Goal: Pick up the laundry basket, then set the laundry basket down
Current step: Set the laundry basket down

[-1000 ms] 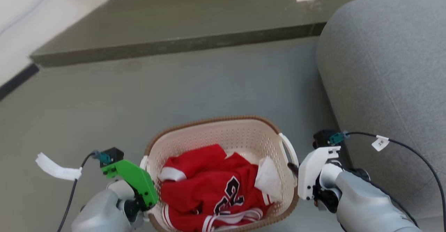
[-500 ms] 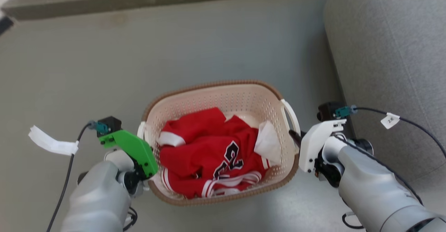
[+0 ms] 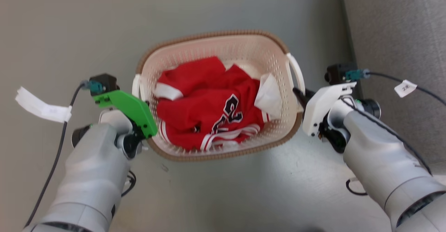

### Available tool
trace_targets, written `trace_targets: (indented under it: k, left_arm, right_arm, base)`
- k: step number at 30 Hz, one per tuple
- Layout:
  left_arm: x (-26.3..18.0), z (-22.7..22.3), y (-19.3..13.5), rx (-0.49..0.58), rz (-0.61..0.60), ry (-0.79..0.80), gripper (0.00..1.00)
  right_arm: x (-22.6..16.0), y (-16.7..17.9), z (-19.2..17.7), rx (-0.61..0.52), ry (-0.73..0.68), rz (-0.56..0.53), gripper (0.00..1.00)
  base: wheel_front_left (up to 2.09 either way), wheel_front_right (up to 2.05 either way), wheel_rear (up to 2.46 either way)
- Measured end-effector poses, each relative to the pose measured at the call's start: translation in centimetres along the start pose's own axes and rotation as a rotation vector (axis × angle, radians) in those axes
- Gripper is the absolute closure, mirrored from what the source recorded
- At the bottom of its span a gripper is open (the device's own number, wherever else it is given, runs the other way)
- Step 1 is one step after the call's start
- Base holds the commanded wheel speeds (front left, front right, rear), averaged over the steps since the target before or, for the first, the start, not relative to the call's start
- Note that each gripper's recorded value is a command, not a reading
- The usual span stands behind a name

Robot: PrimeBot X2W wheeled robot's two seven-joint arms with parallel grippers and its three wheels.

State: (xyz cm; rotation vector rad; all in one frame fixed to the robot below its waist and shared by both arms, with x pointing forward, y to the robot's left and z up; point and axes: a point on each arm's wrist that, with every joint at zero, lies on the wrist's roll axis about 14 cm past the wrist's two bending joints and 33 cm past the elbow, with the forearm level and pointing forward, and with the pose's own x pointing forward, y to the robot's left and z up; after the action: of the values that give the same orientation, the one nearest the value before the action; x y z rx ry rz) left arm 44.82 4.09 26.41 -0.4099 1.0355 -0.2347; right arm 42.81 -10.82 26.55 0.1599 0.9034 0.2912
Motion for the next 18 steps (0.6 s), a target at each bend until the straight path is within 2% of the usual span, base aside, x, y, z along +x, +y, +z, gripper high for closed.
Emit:
trace_targets:
  k: [18]
  left_arm:
    - [6.4, 2.3, 2.1, 0.055, 0.020, -0.054, 1.00]
  right_arm:
    - [6.7, -2.2, 0.9, -0.010, -0.028, 0.007, 1.00]
  base:
    - [0.00, 0.00, 0.00]
